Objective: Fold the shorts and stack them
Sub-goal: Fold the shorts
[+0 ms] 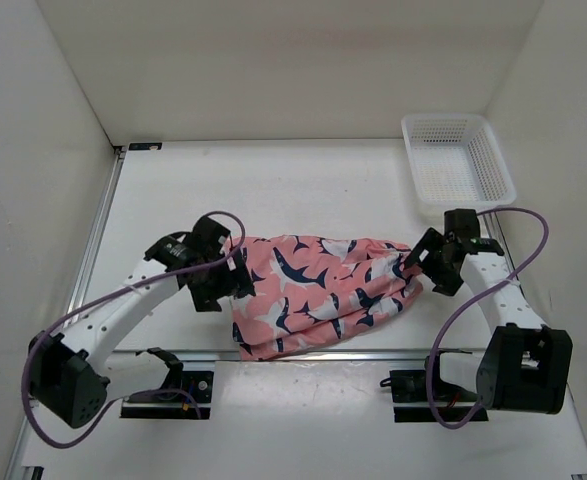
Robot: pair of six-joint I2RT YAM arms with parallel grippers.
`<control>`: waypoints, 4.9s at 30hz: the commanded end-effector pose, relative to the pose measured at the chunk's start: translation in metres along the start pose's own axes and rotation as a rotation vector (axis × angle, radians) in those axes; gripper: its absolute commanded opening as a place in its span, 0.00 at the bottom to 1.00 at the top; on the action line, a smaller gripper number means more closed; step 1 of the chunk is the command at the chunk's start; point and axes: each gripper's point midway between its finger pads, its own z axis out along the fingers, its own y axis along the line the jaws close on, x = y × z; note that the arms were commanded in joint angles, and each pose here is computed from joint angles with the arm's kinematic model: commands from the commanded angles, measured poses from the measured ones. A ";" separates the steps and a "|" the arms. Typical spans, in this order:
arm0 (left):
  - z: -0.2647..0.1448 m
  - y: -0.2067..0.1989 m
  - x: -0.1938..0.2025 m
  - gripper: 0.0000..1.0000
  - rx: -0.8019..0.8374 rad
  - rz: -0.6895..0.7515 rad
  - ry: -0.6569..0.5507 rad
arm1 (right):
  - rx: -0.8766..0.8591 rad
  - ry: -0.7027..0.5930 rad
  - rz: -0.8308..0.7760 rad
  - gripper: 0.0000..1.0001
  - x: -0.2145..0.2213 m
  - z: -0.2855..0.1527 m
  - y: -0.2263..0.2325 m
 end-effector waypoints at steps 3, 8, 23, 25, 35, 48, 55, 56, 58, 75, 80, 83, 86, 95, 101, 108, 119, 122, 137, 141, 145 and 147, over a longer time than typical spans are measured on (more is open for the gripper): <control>0.046 0.018 -0.040 1.00 -0.092 -0.062 -0.042 | -0.025 0.053 0.092 0.91 0.010 0.014 -0.003; 0.084 0.022 -0.047 0.89 -0.143 -0.080 0.025 | -0.094 0.104 0.102 0.77 0.020 0.035 0.008; 0.097 0.011 -0.183 0.10 -0.190 -0.097 -0.087 | -0.265 0.190 0.072 0.00 0.020 0.051 0.074; 0.078 0.006 -0.212 0.10 -0.207 -0.088 -0.129 | -0.270 0.185 0.038 0.00 0.020 0.046 0.085; 0.009 0.036 -0.205 1.00 -0.219 -0.118 -0.208 | -0.172 0.003 -0.145 0.87 -0.007 0.012 0.086; 0.082 0.056 -0.169 0.72 -0.180 -0.103 -0.031 | -0.132 0.069 -0.222 0.30 -0.015 0.041 0.107; 0.080 0.049 -0.177 0.10 -0.145 -0.089 -0.032 | -0.106 -0.002 -0.222 0.00 -0.032 0.024 0.111; 0.075 0.048 -0.176 0.10 -0.141 -0.088 -0.039 | -0.123 -0.017 -0.239 0.00 -0.034 0.018 0.117; 0.059 0.039 -0.185 0.10 -0.119 -0.081 -0.078 | -0.129 -0.043 -0.249 0.00 -0.043 0.006 0.121; -0.038 0.001 -0.158 0.10 0.059 -0.048 -0.218 | -0.137 -0.106 -0.256 0.00 -0.033 -0.045 0.096; 0.033 0.033 -0.105 0.32 -0.016 -0.083 -0.067 | -0.070 -0.024 -0.263 0.00 0.002 -0.009 0.063; 0.057 0.048 -0.095 0.59 -0.080 -0.103 0.011 | -0.034 0.003 -0.256 0.59 0.012 0.002 0.051; 0.057 0.048 -0.110 0.71 -0.114 -0.099 -0.027 | -0.025 0.000 -0.216 0.88 0.009 0.005 0.047; 0.029 0.007 -0.188 0.66 -0.108 -0.073 -0.173 | -0.319 0.152 0.048 0.87 0.014 0.018 0.066; 0.072 0.001 -0.218 0.58 -0.147 -0.063 -0.113 | -0.344 0.226 0.113 0.86 0.029 0.034 0.070; 0.117 0.001 -0.209 0.48 -0.178 -0.068 -0.033 | -0.272 0.220 0.160 0.60 0.035 0.066 0.055; 0.138 0.015 -0.149 0.34 -0.250 -0.014 0.066 | -0.199 0.077 0.008 0.00 -0.006 0.042 0.054; 0.124 0.025 -0.114 0.41 -0.269 0.002 0.071 | -0.162 0.043 -0.062 0.00 -0.014 0.018 0.047; 0.123 -0.001 -0.123 0.10 -0.180 0.038 0.042 | -0.172 -0.194 -0.396 0.00 -0.047 -0.058 0.123; 0.140 -0.009 -0.139 0.10 -0.189 0.038 0.039 | -0.196 -0.186 -0.482 0.00 -0.031 -0.064 0.157; 0.157 -0.006 -0.137 0.10 -0.201 0.033 0.074 | -0.241 -0.164 -0.660 0.00 0.016 -0.075 0.205; 0.163 -0.003 -0.132 0.10 -0.201 0.031 0.091 | -0.298 -0.176 -0.741 0.00 0.030 -0.088 0.230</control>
